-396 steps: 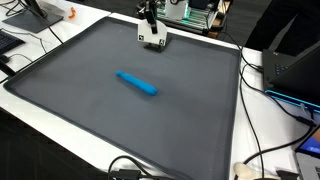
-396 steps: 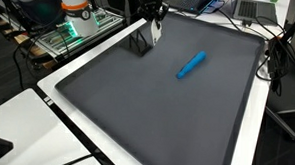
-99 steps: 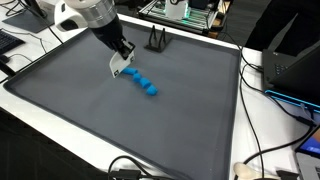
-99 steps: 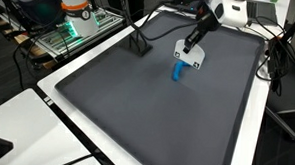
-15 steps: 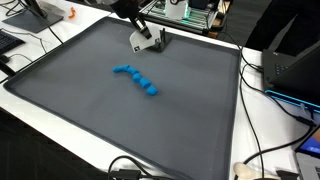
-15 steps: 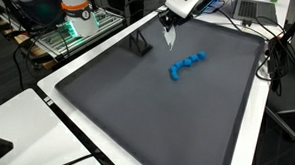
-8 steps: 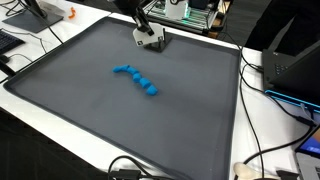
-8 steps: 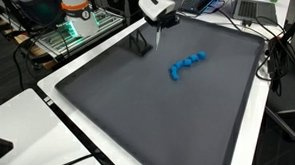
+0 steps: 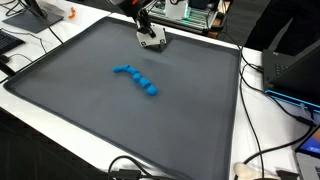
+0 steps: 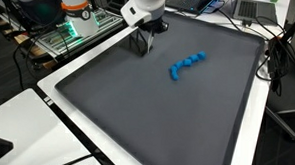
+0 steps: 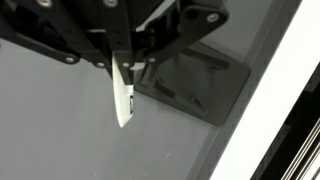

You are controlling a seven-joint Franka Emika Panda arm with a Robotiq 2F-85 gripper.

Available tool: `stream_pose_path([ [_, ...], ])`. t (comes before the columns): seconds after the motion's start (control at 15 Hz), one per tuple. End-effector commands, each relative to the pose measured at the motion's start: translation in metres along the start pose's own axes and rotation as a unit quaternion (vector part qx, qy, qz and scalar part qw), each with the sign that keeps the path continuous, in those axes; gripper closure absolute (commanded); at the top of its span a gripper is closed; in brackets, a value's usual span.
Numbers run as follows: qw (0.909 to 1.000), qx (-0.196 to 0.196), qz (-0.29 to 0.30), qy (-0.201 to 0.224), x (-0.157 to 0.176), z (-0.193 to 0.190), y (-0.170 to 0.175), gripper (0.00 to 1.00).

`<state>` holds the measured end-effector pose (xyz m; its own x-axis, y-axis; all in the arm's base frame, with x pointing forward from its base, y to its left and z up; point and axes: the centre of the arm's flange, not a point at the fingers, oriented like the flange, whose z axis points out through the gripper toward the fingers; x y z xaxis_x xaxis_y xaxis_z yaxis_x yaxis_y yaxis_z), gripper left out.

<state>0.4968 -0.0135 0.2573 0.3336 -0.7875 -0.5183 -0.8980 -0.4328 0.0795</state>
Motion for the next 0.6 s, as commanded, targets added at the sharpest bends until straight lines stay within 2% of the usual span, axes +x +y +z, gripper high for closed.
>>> stream_pose_path([
  [0.0, 0.9987, 0.036, 0.036, -0.004, -0.005, 0.008, 0.029, 0.99],
  [0.53, 0.9935, 0.068, 0.091, 0.001, -0.005, 0.017, 0.051, 0.99],
])
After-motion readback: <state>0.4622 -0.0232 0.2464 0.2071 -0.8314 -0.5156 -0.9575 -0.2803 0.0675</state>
